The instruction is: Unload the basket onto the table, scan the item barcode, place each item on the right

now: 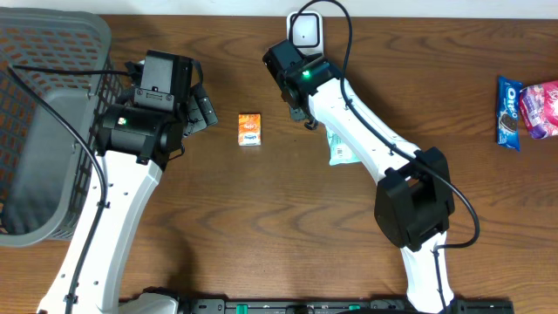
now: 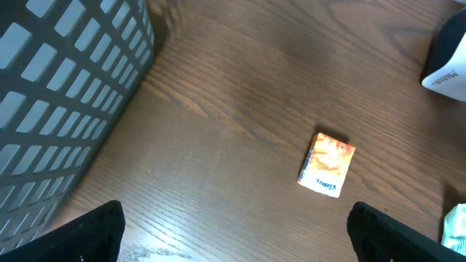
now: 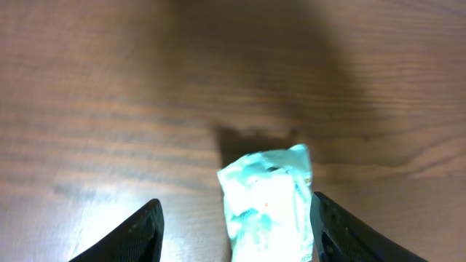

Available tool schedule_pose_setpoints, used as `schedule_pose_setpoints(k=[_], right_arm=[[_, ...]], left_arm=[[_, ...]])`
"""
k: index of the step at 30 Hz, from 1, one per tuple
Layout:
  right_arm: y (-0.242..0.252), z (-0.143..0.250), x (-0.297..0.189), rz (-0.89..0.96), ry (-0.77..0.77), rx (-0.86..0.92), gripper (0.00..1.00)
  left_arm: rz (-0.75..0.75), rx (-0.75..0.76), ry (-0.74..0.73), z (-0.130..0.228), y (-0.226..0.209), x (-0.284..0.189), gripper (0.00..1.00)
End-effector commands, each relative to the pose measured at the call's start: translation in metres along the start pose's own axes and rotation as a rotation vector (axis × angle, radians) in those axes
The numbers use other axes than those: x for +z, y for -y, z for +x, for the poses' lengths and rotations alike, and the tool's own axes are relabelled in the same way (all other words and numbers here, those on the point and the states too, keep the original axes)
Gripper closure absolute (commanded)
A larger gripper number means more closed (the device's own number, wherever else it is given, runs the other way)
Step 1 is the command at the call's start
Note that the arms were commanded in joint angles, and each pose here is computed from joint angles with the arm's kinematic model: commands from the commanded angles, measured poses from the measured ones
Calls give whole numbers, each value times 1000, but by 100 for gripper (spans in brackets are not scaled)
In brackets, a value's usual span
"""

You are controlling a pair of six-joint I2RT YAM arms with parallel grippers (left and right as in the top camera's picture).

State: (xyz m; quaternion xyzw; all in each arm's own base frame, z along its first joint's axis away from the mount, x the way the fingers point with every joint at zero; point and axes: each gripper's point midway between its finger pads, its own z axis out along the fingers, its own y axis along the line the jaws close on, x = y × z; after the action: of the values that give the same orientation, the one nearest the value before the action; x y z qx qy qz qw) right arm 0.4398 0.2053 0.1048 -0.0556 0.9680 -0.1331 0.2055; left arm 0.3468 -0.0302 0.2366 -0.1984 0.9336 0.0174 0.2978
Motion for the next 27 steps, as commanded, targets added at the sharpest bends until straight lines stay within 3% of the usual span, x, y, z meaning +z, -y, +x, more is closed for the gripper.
schedule_pose_setpoints(k=[1,6,12,19,25,27], right_arm=[[-10,14,1,-71,-52,-124,40],[-8,41,28,-31,-100,-148,41],[22,52,56,178,-49,-128,37],[29,66,73,216,-50,-131,38],[33,84,93,220,-66,-125,47],[33,90,97,209,-79,-115,59]], left_arm=[[-6,-2,-2,0,-1,1,2],[-6,-2,-2,0,-1,1,2],[-6,-2,-2,0,-1,1,2],[-6,-2,-2,0,-1,1,2],[-6,-2,-2,0,-1,1,2],[-6,-2,-2,0,-1,1,2]])
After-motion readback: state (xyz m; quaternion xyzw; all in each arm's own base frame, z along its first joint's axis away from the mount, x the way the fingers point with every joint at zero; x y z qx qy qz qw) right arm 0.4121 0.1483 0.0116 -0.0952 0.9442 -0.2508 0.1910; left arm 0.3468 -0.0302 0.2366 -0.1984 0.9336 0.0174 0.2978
